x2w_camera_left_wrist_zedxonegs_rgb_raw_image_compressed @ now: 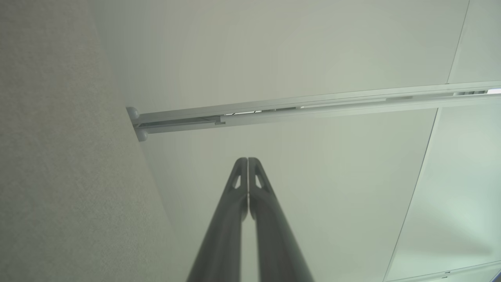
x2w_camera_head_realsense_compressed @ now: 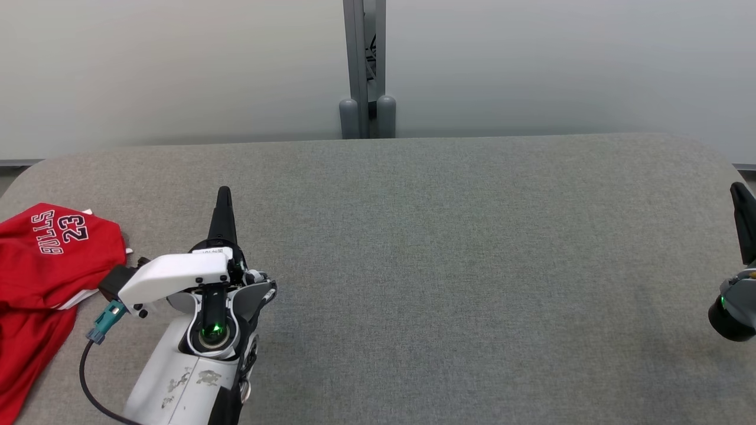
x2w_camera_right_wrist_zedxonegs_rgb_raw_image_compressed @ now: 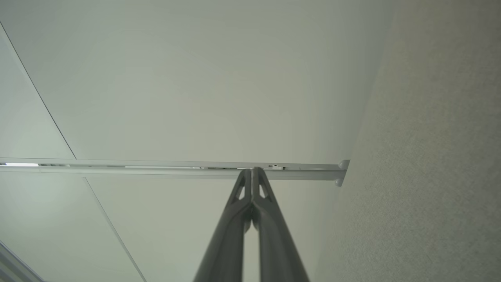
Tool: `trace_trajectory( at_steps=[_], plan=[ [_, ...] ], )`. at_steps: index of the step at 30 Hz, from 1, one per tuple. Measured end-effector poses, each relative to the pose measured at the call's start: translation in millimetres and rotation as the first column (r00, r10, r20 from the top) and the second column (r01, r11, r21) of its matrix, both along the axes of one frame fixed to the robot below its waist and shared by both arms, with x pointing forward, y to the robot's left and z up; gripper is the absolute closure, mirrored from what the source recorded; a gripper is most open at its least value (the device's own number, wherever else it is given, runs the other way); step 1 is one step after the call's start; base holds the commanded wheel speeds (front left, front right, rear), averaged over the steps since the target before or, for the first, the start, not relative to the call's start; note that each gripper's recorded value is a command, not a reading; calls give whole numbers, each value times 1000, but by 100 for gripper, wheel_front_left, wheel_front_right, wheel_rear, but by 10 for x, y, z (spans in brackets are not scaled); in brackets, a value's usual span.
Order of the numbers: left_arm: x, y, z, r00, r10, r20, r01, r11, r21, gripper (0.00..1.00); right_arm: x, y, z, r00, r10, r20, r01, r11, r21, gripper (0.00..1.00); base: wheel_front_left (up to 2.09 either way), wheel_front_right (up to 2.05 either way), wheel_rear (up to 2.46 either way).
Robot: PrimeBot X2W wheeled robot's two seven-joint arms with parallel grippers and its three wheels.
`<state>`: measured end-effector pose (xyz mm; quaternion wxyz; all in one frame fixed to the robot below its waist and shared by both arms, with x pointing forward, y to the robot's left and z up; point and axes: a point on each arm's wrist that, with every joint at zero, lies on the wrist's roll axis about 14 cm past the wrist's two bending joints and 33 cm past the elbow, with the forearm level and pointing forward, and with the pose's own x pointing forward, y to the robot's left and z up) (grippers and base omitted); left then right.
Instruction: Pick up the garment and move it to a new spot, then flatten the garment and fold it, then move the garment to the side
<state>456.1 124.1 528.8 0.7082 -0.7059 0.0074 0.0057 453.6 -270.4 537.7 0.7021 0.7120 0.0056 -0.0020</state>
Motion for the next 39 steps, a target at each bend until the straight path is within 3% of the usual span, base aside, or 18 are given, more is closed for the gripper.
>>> trace_trajectory(
  at_steps=[1, 6, 13, 24, 31, 39],
  plan=[
    [-5, 1, -16, 1000, 0, -4, 0, 1000, 1, 0, -4, 4, -15, 1000, 0, -4, 0, 1000, 2, 0, 0, 0, 0],
    [-162, 26, -333, 996, 7, -85, -6, 1000, 8, 0, -138, 109, -343, 997, 5, -82, -2, 999, 35, 0, 0, 0, 0],
    [-140, 53, -208, 999, 15, -42, -14, 1000, 10, 0, -137, 111, -255, 998, -23, -55, 22, 1000, -17, 0, 0, 0, 0],
    [-132, 139, -17, 999, 32, 36, -35, 996, 88, 0, -152, 138, -150, 998, -45, -31, 38, 978, -203, 0, 0, 0, 0],
    [-123, 165, 158, 994, 27, 110, -48, 978, 201, 0, -142, 191, -34, 999, -38, -5, 34, 926, -377, 0, 0, 0, 0],
    [-164, 142, 317, 982, -11, 189, -67, 914, 399, 0, -155, 292, 150, 999, -20, 48, 45, 804, -593, 0, 0, 0, 0]
  ],
)
